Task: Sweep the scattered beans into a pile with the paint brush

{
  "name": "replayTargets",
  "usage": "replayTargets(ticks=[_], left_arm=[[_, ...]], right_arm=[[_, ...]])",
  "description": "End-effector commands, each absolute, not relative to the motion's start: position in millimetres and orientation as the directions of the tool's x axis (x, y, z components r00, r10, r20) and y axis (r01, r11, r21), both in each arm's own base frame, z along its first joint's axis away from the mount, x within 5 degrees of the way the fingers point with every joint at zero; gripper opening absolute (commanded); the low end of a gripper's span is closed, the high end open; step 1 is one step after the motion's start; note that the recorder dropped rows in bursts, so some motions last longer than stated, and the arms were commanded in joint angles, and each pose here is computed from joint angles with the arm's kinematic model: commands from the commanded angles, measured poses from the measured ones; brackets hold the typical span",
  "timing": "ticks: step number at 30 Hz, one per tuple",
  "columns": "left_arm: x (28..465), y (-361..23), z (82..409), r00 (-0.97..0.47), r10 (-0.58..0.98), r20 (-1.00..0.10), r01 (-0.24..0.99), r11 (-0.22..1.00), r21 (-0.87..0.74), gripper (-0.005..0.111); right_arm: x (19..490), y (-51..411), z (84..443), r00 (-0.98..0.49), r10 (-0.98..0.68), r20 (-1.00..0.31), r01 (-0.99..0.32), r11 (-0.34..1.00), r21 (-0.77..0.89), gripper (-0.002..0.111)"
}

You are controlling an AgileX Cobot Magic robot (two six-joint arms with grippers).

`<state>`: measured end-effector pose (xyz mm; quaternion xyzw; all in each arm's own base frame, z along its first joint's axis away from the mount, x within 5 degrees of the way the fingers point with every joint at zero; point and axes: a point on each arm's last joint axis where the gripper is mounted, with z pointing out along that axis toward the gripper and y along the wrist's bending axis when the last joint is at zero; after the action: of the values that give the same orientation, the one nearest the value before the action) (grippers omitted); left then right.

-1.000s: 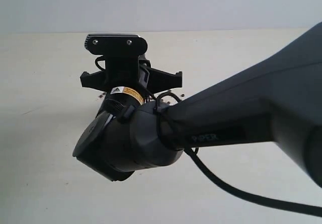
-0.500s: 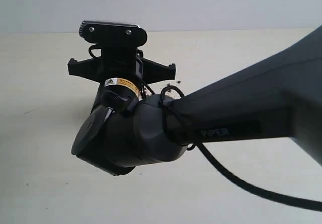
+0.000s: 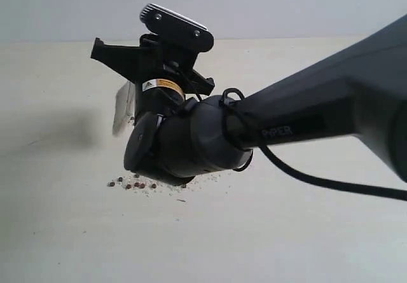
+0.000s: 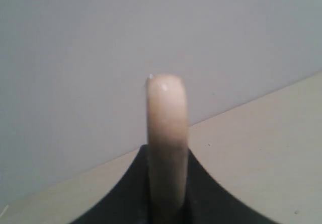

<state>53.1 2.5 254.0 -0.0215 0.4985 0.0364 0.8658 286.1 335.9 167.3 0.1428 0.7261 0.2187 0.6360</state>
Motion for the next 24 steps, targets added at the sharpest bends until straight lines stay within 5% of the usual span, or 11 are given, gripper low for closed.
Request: replayTargets(ticks=[1,11,24], left_arm=[[52.7,2.3,254.1,0.502,0.034,-0.864,-0.078,0.997,-0.006,0.000],[52.7,2.3,254.1,0.502,0.034,-0.864,-0.078,0.997,-0.006,0.000],[52.7,2.3,254.1,0.502,0.034,-0.864,-0.078,0.997,-0.006,0.000]], right_arm=[[299.9,335.1,155.2,-0.159,0.550,-0.820,-0.076,0.821,0.566,0.000],[316.1,355.9,144.0,-0.149,0.633,-0.759,-0.072,0.759,0.647,0.000],[319.4,349.3,129.5,-0.168,0.614,-0.772,0.117,0.790,0.602,0.000]])
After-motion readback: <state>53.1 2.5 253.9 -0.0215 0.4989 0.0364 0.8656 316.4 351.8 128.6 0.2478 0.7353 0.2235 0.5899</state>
